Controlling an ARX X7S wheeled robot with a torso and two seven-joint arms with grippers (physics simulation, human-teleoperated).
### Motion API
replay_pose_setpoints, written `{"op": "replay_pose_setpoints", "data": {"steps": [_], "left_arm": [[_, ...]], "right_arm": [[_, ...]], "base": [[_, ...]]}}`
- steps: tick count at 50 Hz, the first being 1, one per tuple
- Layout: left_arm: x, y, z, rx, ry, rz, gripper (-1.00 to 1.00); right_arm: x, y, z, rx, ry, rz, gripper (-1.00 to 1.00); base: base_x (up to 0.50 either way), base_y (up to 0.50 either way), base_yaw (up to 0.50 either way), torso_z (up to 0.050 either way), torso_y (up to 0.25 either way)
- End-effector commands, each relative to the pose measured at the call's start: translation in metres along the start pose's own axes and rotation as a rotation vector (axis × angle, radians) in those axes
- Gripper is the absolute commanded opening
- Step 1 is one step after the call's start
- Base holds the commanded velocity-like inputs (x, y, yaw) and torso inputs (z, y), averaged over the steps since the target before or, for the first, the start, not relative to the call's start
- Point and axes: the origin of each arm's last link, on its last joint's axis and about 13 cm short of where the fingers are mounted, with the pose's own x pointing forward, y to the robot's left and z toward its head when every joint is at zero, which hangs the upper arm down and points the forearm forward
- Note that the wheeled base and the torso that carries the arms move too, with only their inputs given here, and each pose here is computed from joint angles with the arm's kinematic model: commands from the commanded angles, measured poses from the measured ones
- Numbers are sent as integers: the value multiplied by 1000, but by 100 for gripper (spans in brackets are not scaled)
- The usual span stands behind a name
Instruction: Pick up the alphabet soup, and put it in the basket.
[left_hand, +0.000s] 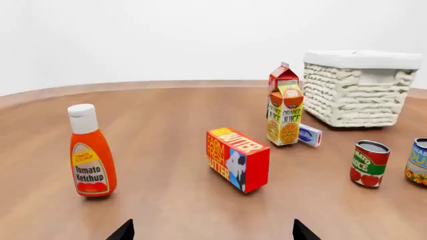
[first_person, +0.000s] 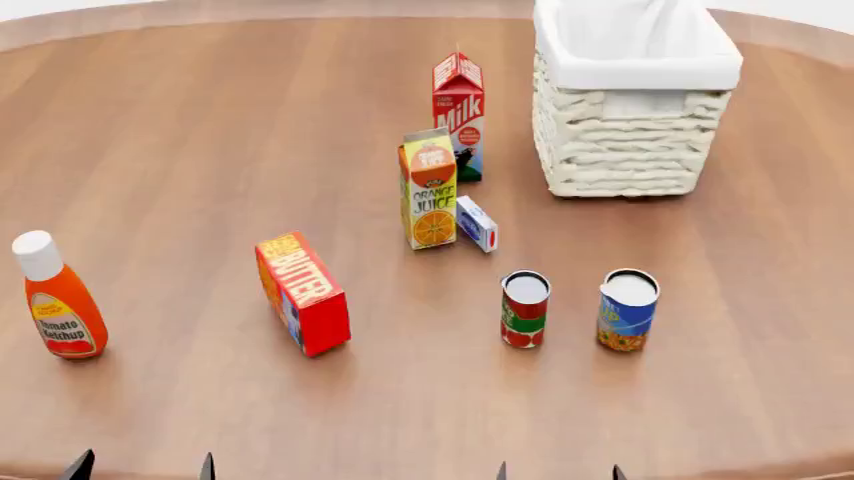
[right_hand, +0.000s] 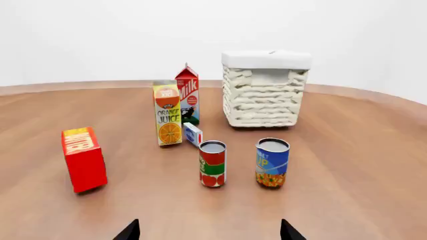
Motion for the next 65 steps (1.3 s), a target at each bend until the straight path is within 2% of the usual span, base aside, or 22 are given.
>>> {"op": "replay_pose_setpoints", "data": {"steps": [1, 12, 26, 31, 36, 50, 60, 65], "left_arm": [[-1, 3, 3, -22, -14, 29, 100], [-9, 0, 4, 32, -40, 37, 100], [-11, 2, 10, 49, -92, 75, 100], [-12, 6, 15, 65, -146, 124, 100], [-17, 9, 22, 67, -218, 114, 100], [-25, 16, 33, 84, -297, 125, 100], [-31, 19, 39, 65, -365, 132, 100], [-34, 19, 41, 80, -394, 141, 100]], "right_arm": [[-1, 3, 1, -13, -10, 13, 100], [-3, 9, -8, -5, -1, 39, 100], [-1, 10, -4, 28, -21, 42, 100], [-2, 10, 6, 24, -80, 26, 100], [-2, 8, 16, 23, -125, 21, 100], [-3, 6, 43, -23, -262, 40, 100], [-9, 3, 48, -22, -323, 41, 100], [-10, 0, 53, -8, -350, 27, 100]], "base": [[0, 0, 0, 0, 0], [0, 0, 0, 0, 0], [0, 0, 0, 0, 0], [0, 0, 0, 0, 0], [0, 0, 0, 0, 0], [0, 0, 0, 0, 0], [0, 0, 0, 0, 0], [0, 0, 0, 0, 0]]}}
